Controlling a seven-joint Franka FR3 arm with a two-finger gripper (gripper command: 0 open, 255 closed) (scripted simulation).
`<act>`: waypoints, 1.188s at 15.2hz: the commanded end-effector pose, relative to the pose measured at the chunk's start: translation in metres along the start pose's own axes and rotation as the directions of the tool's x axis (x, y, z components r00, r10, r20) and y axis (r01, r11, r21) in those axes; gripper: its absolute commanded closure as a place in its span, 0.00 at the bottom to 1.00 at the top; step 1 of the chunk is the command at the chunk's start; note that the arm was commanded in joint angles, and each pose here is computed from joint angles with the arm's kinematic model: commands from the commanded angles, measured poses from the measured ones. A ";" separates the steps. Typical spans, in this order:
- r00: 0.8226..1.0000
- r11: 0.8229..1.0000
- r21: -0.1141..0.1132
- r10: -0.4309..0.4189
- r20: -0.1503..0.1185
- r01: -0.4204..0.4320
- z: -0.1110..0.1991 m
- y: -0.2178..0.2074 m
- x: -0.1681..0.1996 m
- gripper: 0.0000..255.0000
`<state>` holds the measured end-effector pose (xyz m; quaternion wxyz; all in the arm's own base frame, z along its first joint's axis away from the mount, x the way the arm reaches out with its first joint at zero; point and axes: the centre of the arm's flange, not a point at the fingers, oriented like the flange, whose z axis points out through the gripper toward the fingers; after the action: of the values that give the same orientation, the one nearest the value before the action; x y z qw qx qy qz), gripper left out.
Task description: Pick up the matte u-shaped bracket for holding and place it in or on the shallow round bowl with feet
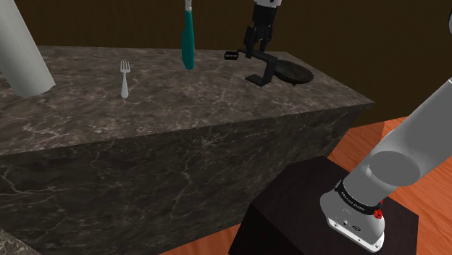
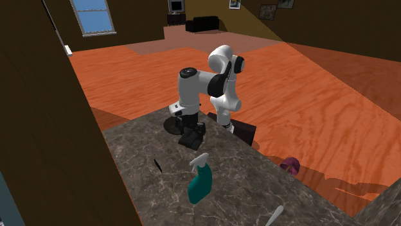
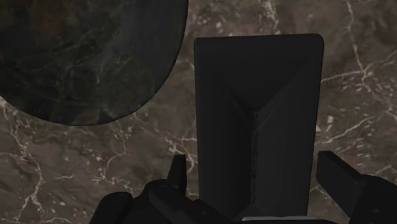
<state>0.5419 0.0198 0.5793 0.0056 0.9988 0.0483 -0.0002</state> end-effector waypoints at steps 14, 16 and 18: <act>1.000 1.000 0.000 0.000 0.000 0.000 -0.005 0.000 0.000 1.00; 1.000 1.000 0.000 0.000 0.000 0.000 -0.016 0.000 0.000 1.00; 1.000 1.000 0.000 0.000 0.000 0.000 -0.026 0.000 0.000 1.00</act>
<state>0.5426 0.0193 0.6000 0.0056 0.9988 0.0483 0.0000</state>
